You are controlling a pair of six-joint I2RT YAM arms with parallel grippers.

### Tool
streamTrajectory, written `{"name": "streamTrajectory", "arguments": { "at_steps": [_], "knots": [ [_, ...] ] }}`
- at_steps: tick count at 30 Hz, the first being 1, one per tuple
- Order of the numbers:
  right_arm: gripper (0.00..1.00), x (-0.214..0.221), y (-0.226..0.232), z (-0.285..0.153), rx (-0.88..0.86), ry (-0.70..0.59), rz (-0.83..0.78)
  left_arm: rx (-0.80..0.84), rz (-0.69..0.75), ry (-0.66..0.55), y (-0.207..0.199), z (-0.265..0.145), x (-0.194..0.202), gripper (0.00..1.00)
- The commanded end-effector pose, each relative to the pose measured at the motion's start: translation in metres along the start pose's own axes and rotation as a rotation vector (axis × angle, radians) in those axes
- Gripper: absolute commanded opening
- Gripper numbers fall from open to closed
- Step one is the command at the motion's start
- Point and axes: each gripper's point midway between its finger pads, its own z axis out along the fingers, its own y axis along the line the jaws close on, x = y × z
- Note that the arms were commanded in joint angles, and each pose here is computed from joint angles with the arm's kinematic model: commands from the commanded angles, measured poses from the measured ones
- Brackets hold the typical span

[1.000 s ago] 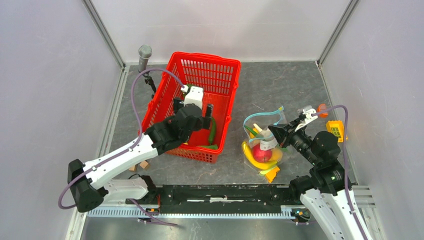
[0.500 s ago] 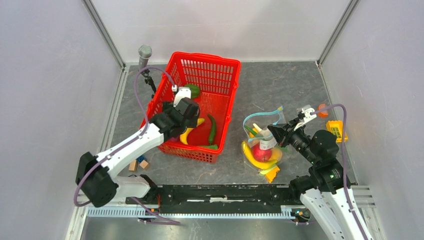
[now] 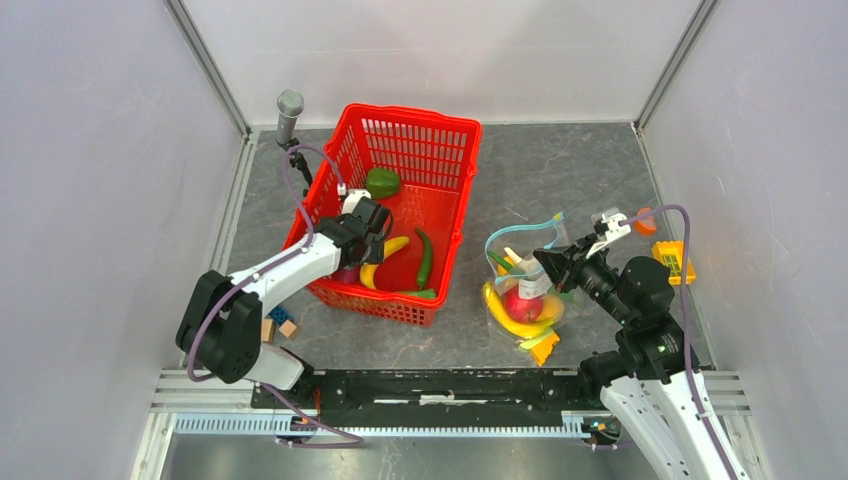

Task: Place the food in the zip-top bag and seal the zipper
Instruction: Pick up the fake vegetable from the bin.

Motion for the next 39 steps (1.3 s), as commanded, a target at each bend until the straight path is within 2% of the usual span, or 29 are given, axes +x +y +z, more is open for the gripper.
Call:
{"name": "streamTrajectory", "arguments": {
  "at_steps": [1,8,17,18,19,23,32,39],
  "knots": [
    [0.07,-0.017,0.005,0.002,-0.019,-0.059,0.004,0.015,-0.092,-0.018,0.001,0.010,-0.004,0.99],
    [0.07,-0.014,0.004,0.003,-0.016,-0.053,0.003,0.017,-0.102,0.018,0.000,0.023,0.007,0.94],
    [0.07,-0.011,0.000,0.003,-0.002,-0.054,-0.002,0.077,-0.126,0.023,-0.013,0.032,0.011,0.82],
    [0.08,-0.010,0.000,0.004,-0.002,-0.053,-0.001,0.089,-0.132,0.028,-0.015,0.033,0.013,0.74],
    [0.07,-0.009,-0.001,0.004,-0.001,-0.047,0.001,0.097,-0.137,0.032,-0.017,0.033,0.014,0.71],
    [0.07,-0.009,0.000,0.003,-0.001,-0.048,-0.005,0.123,-0.155,0.032,-0.022,0.034,0.015,0.66],
    [0.07,-0.005,-0.002,0.003,0.003,-0.047,-0.001,0.224,-0.178,-0.015,-0.030,0.016,0.005,0.32],
    [0.07,-0.005,-0.004,0.002,0.012,-0.051,-0.005,0.261,-0.216,-0.094,-0.025,0.000,-0.008,0.25]
  ]
}}
